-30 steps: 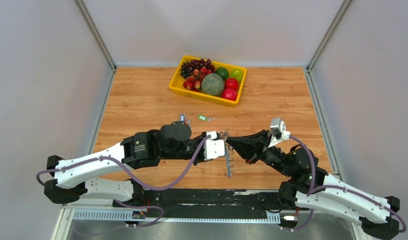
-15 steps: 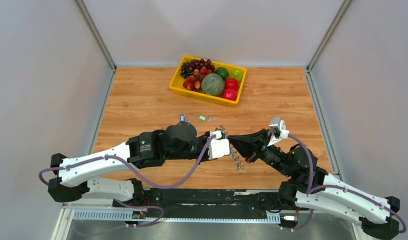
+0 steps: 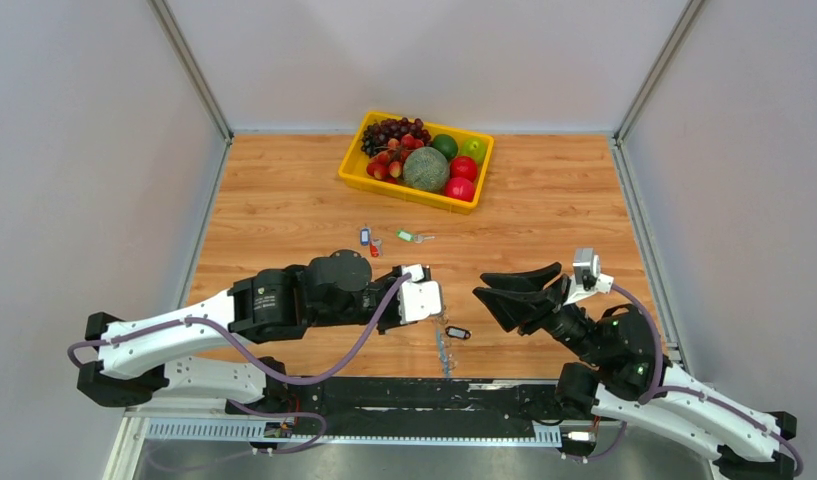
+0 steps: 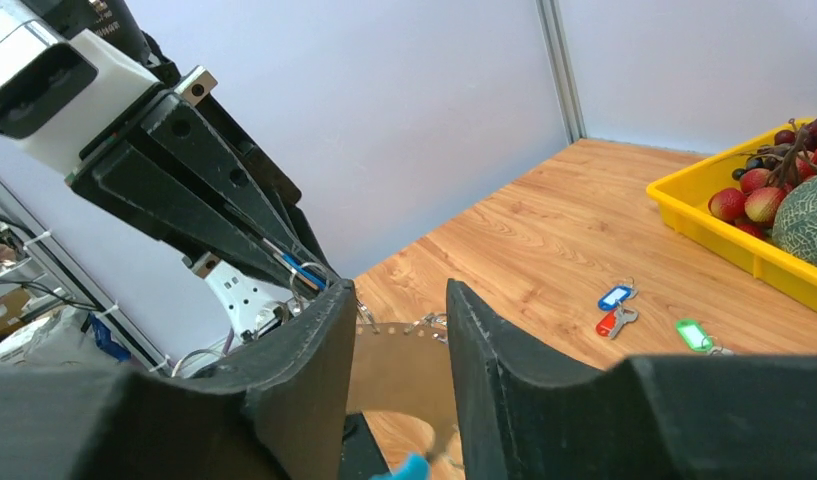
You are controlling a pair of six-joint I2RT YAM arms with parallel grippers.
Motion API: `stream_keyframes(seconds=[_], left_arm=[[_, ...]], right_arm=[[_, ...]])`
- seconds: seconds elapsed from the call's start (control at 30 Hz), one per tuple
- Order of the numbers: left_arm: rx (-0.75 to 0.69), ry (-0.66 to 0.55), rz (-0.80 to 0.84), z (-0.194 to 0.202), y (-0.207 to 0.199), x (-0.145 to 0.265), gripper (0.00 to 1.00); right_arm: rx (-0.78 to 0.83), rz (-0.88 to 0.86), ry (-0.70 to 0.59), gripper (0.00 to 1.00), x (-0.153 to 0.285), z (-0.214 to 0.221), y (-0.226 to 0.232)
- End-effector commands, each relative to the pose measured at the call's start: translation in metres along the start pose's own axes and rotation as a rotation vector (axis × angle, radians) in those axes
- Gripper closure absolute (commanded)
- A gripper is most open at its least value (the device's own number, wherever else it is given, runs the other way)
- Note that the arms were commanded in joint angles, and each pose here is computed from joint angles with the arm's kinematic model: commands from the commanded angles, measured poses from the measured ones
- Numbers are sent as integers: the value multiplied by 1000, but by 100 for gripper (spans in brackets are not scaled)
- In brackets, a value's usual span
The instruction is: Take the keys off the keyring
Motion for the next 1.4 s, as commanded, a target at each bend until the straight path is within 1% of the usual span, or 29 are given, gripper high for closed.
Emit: stream_keyframes(seconds=[0.0, 0.1, 0.2, 0.43, 0.53, 0.83, 1.27, 1.37], left_arm=[[1, -35, 9, -10, -2, 14, 100], [0, -32, 41, -11, -7, 16, 100], [-9, -30, 90, -13, -13, 19, 100], [-38, -26, 99, -9, -14, 17, 100], [-43, -21, 97, -9, -13, 16, 100], [-48, -26, 96, -11, -13, 18, 100], [-57, -21, 109, -16, -14, 14, 100], [-59, -18, 112, -17, -14, 13, 100]], right_arm=[[-27, 9, -5, 54, 9, 4, -2], [-8, -31, -6, 51, 10, 2, 3], [32, -97, 23, 51, 7, 2, 12], [80, -236, 138, 61, -10, 12, 33], [81, -282, 160, 62, -15, 14, 39], [86, -354, 180, 63, -17, 18, 49], [90, -376, 191, 63, -22, 20, 52], [92, -370, 195, 68, -25, 20, 52]])
Point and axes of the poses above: each gripper's point midway between its finger pads, its own x axis back along the fingers, its own y axis along the line the jaws close on, z = x × y, the point moved 3 cm from there along x, back along the fingers, and after that the axes turned 15 degrees about x, right-handed, at the moved point
